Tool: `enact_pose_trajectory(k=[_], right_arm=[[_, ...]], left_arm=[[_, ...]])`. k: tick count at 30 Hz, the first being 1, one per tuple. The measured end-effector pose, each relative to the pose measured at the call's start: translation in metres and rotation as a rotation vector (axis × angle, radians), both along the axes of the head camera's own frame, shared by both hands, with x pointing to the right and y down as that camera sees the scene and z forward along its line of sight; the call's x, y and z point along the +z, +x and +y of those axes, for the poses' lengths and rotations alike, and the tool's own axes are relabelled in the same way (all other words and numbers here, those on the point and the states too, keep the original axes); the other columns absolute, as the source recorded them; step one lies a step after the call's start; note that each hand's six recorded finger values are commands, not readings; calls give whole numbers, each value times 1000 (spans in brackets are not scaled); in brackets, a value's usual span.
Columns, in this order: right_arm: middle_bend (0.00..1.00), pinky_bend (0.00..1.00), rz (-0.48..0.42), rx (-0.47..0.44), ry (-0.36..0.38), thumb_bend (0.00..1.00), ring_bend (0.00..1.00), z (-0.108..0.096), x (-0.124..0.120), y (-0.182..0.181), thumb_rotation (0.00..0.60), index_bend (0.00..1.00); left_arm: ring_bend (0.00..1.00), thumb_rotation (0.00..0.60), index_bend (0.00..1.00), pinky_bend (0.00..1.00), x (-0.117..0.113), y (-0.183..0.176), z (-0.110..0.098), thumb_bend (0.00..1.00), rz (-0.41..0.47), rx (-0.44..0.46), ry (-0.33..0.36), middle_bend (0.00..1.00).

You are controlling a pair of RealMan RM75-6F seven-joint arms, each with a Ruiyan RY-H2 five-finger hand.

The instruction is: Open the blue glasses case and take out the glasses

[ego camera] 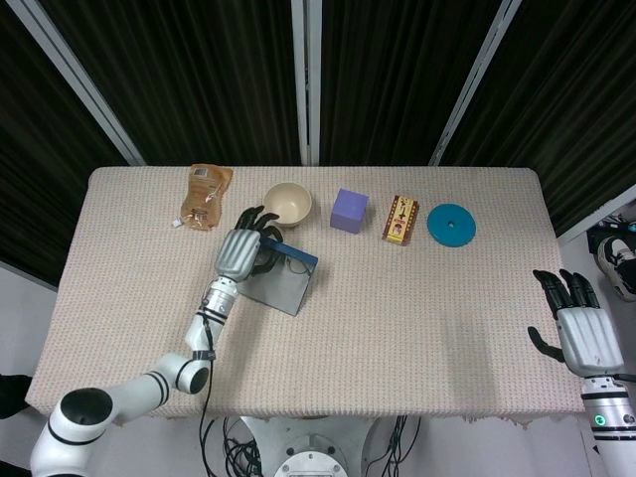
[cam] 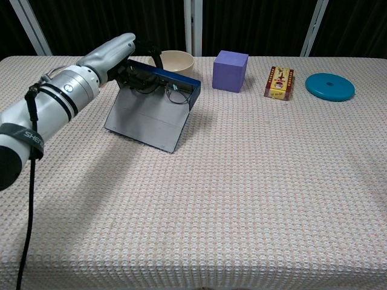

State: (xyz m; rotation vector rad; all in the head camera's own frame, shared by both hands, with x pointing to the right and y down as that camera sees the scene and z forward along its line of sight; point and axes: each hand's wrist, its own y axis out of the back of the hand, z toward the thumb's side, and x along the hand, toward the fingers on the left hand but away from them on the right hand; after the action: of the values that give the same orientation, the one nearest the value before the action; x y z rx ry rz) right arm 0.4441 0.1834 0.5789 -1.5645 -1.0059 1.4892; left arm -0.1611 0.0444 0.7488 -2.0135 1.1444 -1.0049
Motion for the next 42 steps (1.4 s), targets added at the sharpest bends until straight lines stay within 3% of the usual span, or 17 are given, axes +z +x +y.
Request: enact_pose_trajectory(k=[8,15,20,23,27,31,36,42], right_arm=[[125,8,-2,0,-3,236,0,0,1,-1,600,44],[126,8,-2,1,-2,236,0,0,0,0,600,45],[126,8,-3,0,-2,236,0,0,0,-1,600,44],[126,8,-4,-1,-1,236,0,0,0,-1,600,45],[126,8,-4,-1,-1,237,0,0,0,-1,600,44],[126,8,-4,-1,-1,237,0,-1,0,-1,600,44],[125,8,-7,-8,-1,237,0,-2,1,-3,600,44],[126,8,-6,-12,0,237,0,-2,1,-3,600,44]], left_arm=[[0,600,485,0,3,0,5,505,-32,35,100,167],[0,600,482,0,5,1,8,501,-33,46,103,164],[0,600,452,0,14,1,8,494,-48,51,40,162],[0,600,340,0,20,0,9,474,-79,57,-22,147],[0,600,186,0,23,-1,8,349,-132,65,-92,114],[0,600,145,0,16,0,9,299,-159,82,-129,103],[0,600,152,0,-1,-3,10,300,-165,109,-134,100],[0,600,364,0,-21,-7,25,362,-152,167,-145,104]])
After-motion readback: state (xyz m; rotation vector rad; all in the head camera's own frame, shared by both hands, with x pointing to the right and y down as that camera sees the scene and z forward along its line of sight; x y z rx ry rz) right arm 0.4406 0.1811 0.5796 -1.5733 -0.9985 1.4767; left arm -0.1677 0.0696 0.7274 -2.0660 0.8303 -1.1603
